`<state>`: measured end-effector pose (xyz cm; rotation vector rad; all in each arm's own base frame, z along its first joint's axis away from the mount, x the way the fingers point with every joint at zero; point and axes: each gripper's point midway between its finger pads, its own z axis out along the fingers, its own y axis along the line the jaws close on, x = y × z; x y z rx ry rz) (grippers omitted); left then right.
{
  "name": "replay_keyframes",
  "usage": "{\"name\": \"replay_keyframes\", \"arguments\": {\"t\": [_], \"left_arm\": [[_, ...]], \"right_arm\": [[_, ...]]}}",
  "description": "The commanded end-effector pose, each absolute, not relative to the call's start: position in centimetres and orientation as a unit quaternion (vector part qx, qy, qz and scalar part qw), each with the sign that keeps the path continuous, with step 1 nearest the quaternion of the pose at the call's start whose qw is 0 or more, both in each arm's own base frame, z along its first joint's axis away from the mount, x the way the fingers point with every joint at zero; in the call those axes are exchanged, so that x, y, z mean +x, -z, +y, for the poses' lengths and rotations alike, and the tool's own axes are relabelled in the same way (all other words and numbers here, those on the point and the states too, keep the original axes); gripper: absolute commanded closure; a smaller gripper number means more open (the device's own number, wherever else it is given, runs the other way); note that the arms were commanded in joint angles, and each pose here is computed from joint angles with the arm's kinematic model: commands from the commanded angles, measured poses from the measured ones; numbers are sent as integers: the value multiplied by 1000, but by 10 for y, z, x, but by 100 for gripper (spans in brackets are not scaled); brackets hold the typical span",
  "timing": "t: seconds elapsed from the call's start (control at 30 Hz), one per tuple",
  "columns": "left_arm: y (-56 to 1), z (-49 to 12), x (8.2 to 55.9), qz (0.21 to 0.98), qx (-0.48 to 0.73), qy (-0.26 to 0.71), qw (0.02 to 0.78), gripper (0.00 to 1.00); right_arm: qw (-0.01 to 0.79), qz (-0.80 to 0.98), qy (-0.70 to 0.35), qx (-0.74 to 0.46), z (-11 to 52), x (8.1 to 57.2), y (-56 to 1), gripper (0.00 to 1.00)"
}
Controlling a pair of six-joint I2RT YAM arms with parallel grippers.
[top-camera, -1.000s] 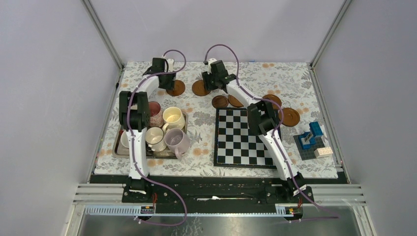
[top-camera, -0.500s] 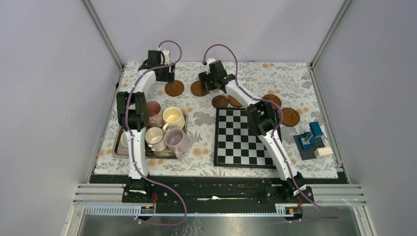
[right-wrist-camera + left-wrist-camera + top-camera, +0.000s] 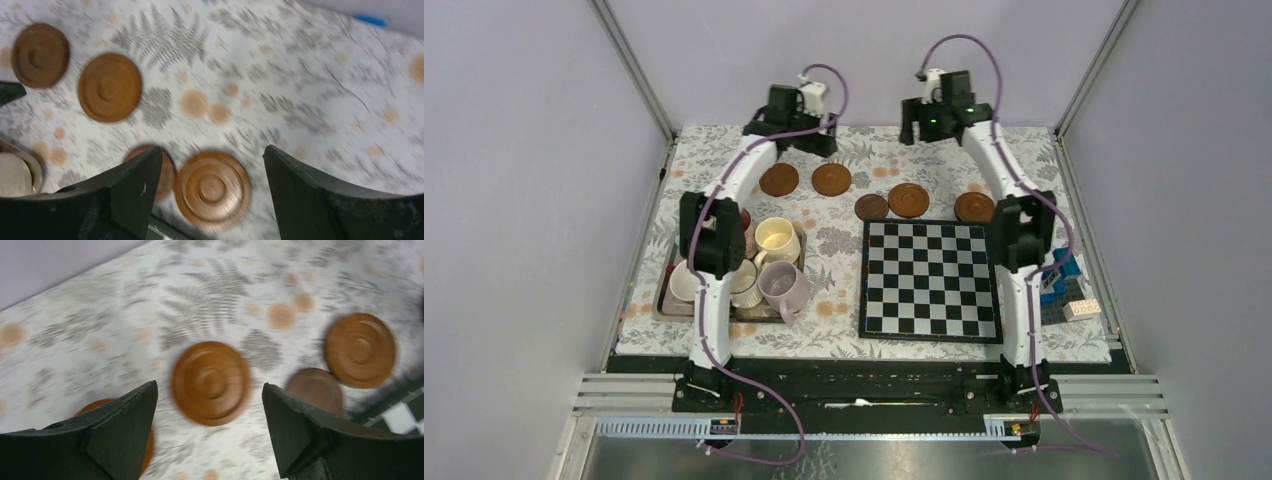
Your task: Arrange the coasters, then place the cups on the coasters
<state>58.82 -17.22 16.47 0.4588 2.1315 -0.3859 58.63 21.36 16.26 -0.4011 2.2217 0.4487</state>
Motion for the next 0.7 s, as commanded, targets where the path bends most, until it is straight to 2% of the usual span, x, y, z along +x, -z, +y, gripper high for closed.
{"name": "replay_keyframes", "arguments": {"t": [0.0, 0.27, 0.4, 0.47, 0.67], "left_arm": [[-178, -257, 568, 825, 257, 215, 455, 18], [-140, -330, 549, 818, 308, 235, 426, 19], [-121, -350, 536, 819, 323, 243, 407, 17], [-111, -357, 532, 820, 328, 244, 400, 18], [-94, -368, 536, 824, 325, 233, 402, 18]], "right_arm": [[338, 910, -180, -157, 158, 543, -152, 19], [305, 933, -131, -141, 70, 498, -125, 20], [277, 943, -112, -148, 45, 477, -110, 21], [271, 949, -91, -133, 20, 473, -104, 21], [256, 958, -44, -122, -4, 469, -83, 22]]}}
